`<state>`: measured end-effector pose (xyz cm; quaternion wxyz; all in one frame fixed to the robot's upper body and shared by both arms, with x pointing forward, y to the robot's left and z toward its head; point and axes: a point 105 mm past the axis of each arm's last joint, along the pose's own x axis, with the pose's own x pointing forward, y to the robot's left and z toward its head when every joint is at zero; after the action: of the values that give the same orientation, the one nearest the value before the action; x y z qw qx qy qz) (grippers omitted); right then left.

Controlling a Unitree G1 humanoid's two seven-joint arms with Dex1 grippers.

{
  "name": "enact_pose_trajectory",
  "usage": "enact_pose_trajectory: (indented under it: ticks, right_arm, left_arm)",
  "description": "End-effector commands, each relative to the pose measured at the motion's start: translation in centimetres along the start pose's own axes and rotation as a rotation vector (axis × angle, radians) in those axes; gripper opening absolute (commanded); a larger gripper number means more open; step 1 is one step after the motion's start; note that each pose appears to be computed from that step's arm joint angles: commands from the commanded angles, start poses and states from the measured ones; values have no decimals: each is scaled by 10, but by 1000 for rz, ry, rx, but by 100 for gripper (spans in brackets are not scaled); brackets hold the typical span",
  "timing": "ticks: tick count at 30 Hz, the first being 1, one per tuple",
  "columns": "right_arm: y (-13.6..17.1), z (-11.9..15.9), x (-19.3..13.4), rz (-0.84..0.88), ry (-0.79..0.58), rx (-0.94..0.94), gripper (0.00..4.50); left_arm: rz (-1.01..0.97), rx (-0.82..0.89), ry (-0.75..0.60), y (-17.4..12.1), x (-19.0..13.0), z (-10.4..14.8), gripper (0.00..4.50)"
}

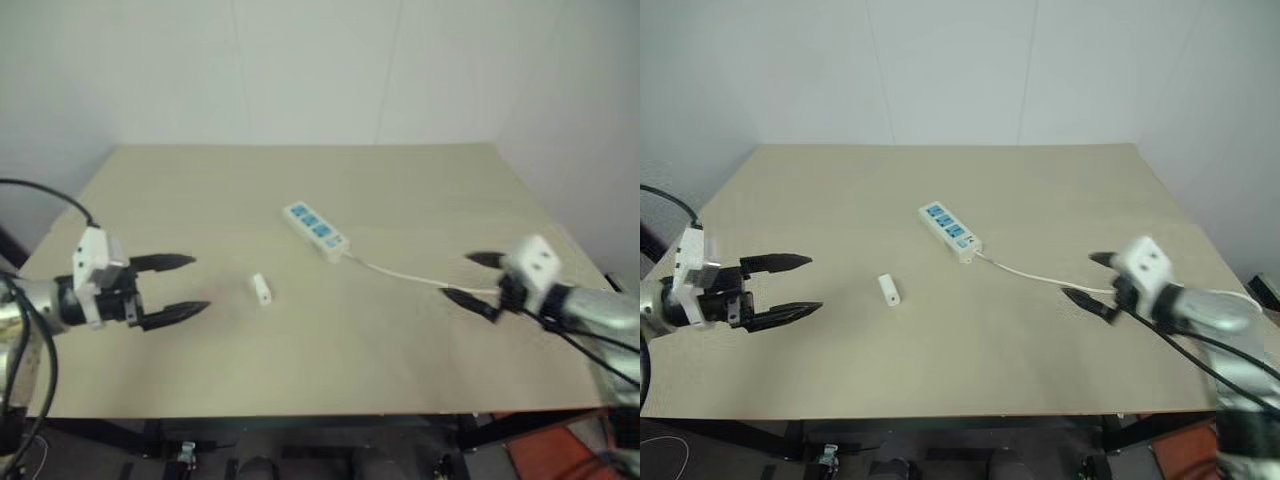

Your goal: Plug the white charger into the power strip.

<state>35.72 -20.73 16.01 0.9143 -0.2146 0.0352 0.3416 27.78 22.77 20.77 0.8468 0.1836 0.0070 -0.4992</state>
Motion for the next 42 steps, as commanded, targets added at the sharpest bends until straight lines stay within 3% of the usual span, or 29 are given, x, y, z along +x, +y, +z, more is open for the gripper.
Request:
enact_pose_trajectory:
  ticks: [1, 5, 10, 11, 13, 23, 25, 31, 36, 41, 42]
  right_arm:
    - [-3, -3, 35, 9, 2, 7, 450]
    - [-4, -5, 72, 37, 9, 45, 450]
    - [5, -13, 92, 105, 49, 33, 450]
    - [7, -18, 94, 115, 66, 36, 432]
    - [9, -25, 95, 127, 96, 37, 392]
    - [12, -26, 99, 162, 105, 36, 47]
    - [14, -25, 100, 173, 99, 29, 4]
    - [9, -26, 78, 169, 55, -80, 4]
    - [9, -18, 16, 186, -73, -114, 4]
    - [31, -33, -17, 154, -19, -107, 4]
    - [37, -36, -17, 161, -14, -65, 34]
  left_arm:
    - [-33, 84, 29, -3, 9, 8, 448]
    - [-64, 100, 34, -8, 13, 7, 448]
    - [-60, 124, 50, -9, 13, 7, 448]
    - [-57, 125, 42, -10, 13, 8, 450]
    - [-52, 126, 36, -12, 13, 8, 450]
    - [-34, 118, 58, -21, 12, 0, 450]
    - [-22, 120, 52, -18, 13, 0, 450]
    - [-60, 120, 29, -14, 23, 1, 450]
    - [-77, 152, 27, -4, 33, 1, 450]
    - [-120, 156, -7, 2, 45, 7, 450]
    - [-129, 157, -12, 3, 47, 7, 450]
